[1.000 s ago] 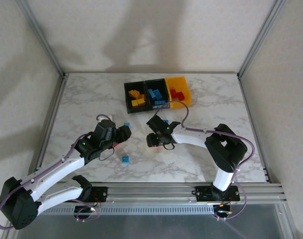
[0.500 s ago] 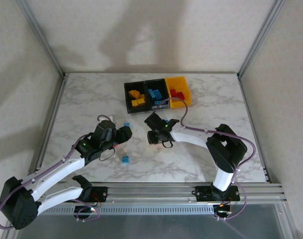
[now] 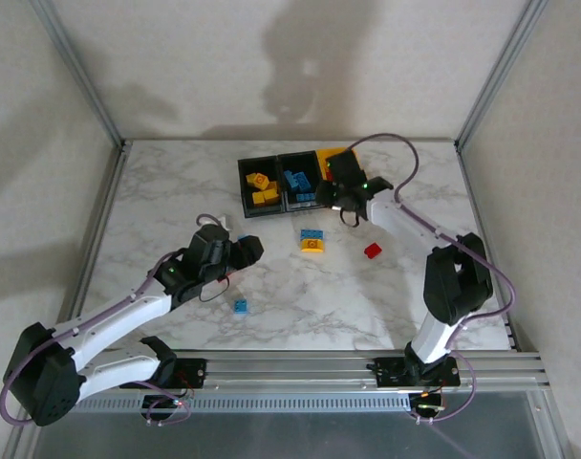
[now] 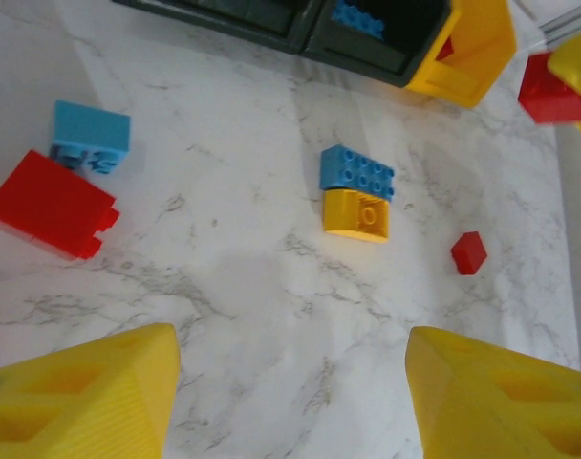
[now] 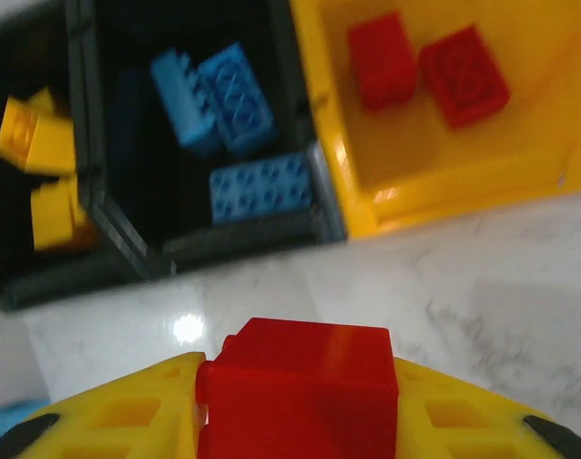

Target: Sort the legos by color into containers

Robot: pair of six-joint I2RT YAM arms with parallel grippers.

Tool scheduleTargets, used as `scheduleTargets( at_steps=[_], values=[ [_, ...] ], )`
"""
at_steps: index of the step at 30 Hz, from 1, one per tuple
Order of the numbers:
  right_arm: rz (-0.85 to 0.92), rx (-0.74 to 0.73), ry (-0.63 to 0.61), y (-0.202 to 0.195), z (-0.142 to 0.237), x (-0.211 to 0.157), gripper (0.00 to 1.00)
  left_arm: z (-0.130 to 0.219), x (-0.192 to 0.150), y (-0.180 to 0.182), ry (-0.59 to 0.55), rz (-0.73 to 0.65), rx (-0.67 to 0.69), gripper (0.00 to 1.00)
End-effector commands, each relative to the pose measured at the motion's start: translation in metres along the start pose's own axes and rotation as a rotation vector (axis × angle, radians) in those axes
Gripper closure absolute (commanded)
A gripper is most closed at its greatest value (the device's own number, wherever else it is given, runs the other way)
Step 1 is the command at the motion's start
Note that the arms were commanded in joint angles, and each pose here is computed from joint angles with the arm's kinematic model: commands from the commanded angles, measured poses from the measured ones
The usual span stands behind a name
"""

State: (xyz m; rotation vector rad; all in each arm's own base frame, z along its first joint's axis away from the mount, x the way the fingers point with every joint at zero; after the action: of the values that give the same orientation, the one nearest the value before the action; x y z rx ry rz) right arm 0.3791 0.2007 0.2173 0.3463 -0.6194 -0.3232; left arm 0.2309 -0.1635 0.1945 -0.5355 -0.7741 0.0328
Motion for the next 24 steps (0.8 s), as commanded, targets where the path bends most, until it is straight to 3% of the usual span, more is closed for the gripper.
scheduleTargets(
  at_steps=[1,11,24],
  values=[
    [-0.023,-0.048,-0.027,-0.007,-0.020,0.026,0.61,0.002,0.013,-0.017,-0.038,0.011,-0.063,0.36],
    [-0.106,-0.078,-0.010,-0.025,-0.075,0.074,0.61,0.000,0.012,-0.018,-0.027,0.008,-0.054,0.36],
    [-0.107,-0.103,0.043,-0.033,-0.110,0.070,0.53,-0.003,0.011,-0.018,-0.017,0.004,-0.039,0.37]
  ],
)
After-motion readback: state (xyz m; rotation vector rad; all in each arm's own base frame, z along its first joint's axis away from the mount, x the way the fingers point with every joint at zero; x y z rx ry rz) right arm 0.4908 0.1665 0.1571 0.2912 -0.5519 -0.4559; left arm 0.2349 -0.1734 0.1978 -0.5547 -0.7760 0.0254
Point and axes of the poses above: each hand's point on the last joint's axis, 136 mm out from that joint toward the fingers, its own z axis back along the fingers, its own y axis along the line the jaws close on, x = y × z, the point moved 7 cm from there along z, back along the fingers, and after that the axes turned 15 degrees about -z, right-handed, at the moved point
